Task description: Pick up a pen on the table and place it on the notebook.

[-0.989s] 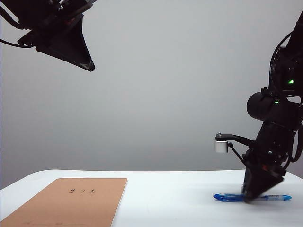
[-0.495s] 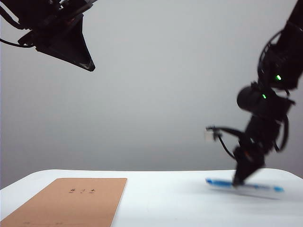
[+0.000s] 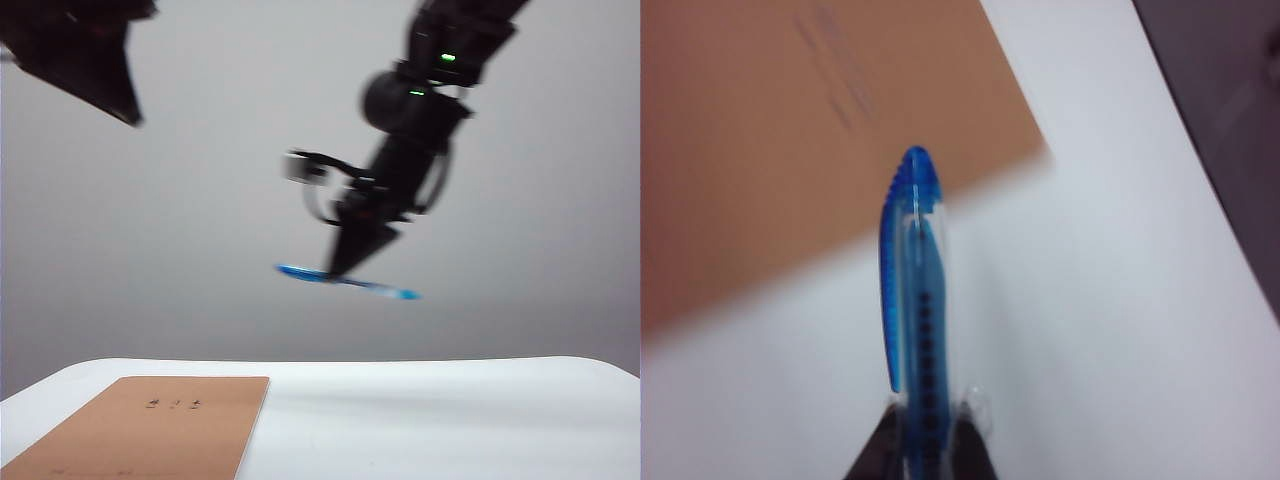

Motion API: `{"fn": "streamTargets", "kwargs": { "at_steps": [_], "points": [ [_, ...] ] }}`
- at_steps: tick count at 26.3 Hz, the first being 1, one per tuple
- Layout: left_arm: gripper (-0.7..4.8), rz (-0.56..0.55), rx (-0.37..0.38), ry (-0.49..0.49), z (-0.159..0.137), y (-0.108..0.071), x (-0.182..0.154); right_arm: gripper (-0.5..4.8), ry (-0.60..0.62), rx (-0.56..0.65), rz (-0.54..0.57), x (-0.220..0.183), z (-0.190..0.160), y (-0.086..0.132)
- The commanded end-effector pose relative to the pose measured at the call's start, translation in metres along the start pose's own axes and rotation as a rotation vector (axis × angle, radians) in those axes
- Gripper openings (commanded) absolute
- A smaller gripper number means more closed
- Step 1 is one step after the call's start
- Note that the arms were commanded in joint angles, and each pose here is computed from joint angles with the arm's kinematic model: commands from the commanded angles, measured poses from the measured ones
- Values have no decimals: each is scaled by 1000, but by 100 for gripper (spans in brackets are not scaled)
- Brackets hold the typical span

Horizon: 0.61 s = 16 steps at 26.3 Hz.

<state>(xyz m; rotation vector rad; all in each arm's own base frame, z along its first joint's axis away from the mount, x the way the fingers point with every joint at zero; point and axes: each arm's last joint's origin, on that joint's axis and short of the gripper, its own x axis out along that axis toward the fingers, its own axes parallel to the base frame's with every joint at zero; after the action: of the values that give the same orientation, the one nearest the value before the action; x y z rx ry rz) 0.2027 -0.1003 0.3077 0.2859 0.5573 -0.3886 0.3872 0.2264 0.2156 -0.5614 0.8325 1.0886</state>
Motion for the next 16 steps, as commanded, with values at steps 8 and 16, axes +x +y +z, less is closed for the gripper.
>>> {"fn": "streamTargets", "kwargs": {
  "at_steps": [8,16],
  "points": [
    [-5,129,14,-89,-9,10,-69,-1,-102,63,134,109,46,72],
    [-5,109,30,6,-19,8,-68,-1,-6,68,129,152,51,75]
  ]
}}
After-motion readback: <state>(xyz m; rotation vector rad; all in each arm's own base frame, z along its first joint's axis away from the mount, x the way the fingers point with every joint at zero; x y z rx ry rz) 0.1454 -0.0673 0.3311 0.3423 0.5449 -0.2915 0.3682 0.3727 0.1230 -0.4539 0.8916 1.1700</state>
